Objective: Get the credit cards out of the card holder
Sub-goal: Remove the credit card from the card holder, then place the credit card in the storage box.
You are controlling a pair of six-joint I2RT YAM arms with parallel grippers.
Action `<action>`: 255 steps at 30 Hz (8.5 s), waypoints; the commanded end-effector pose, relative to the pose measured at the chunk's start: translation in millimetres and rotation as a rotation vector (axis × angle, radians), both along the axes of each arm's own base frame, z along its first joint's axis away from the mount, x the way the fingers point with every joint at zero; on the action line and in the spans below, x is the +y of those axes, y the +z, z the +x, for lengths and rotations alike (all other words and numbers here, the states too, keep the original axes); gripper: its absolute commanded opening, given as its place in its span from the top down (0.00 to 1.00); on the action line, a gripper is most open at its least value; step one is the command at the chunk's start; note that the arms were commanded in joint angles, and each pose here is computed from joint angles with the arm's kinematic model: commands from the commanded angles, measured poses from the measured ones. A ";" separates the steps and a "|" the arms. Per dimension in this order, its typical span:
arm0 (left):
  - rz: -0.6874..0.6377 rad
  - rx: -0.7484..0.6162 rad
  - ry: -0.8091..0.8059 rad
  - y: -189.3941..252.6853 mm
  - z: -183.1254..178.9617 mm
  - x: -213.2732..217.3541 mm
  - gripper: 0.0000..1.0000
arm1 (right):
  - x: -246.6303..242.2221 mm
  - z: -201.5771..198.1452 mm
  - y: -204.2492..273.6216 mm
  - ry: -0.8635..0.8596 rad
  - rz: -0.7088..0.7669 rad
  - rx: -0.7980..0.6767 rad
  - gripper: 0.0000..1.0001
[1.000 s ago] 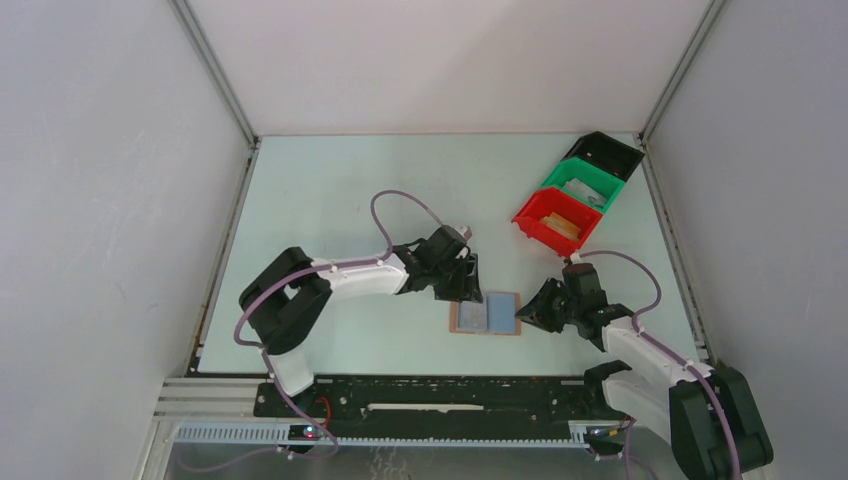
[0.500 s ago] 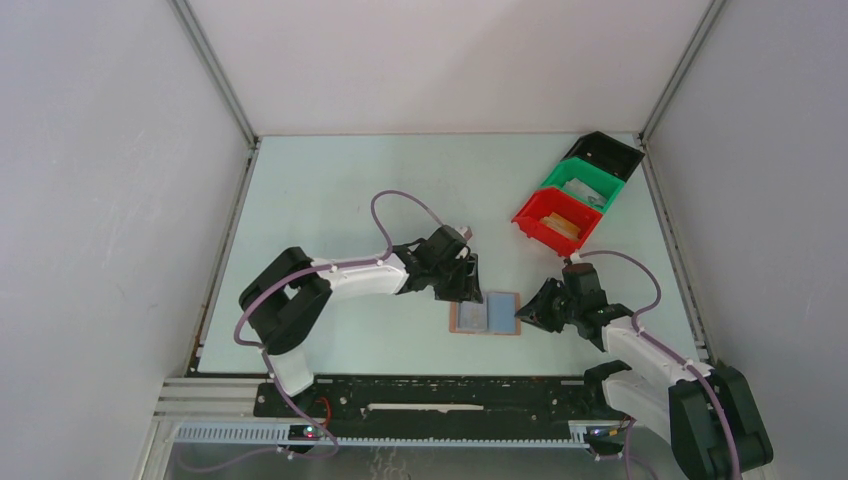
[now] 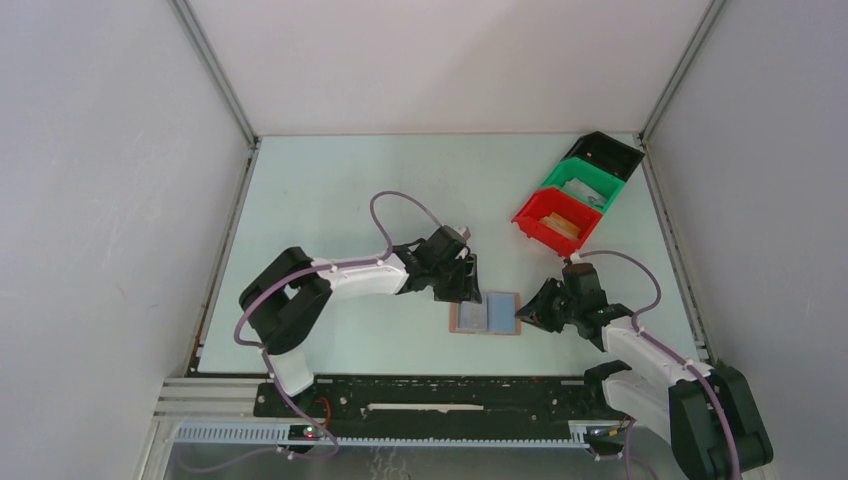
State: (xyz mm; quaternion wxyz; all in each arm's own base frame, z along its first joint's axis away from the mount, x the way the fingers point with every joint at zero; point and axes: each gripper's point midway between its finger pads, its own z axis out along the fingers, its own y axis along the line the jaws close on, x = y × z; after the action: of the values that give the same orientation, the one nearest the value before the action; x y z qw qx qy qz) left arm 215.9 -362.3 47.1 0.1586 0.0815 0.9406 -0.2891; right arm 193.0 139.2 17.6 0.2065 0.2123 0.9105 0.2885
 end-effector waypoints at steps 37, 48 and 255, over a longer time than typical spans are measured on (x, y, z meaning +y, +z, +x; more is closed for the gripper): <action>-0.267 0.064 -0.121 39.8 -17.3 -43.7 0.42 | -5.1 -0.4 -5.6 -0.009 -0.028 0.006 0.68; -0.379 0.107 -0.170 50.5 -23.4 -63.1 0.42 | -5.8 -0.5 -4.1 -0.014 -0.028 0.001 0.69; -0.373 -0.189 0.051 146.2 2.5 86.6 0.40 | -151.6 266.3 225.5 0.361 -1.424 -0.480 1.00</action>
State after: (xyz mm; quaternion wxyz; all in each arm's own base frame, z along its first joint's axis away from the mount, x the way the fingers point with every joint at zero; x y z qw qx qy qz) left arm 221.4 -284.8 205.4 0.2619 0.0492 0.8449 -0.4639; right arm 422.6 26.1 217.0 0.4419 -0.1473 0.8637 -0.1925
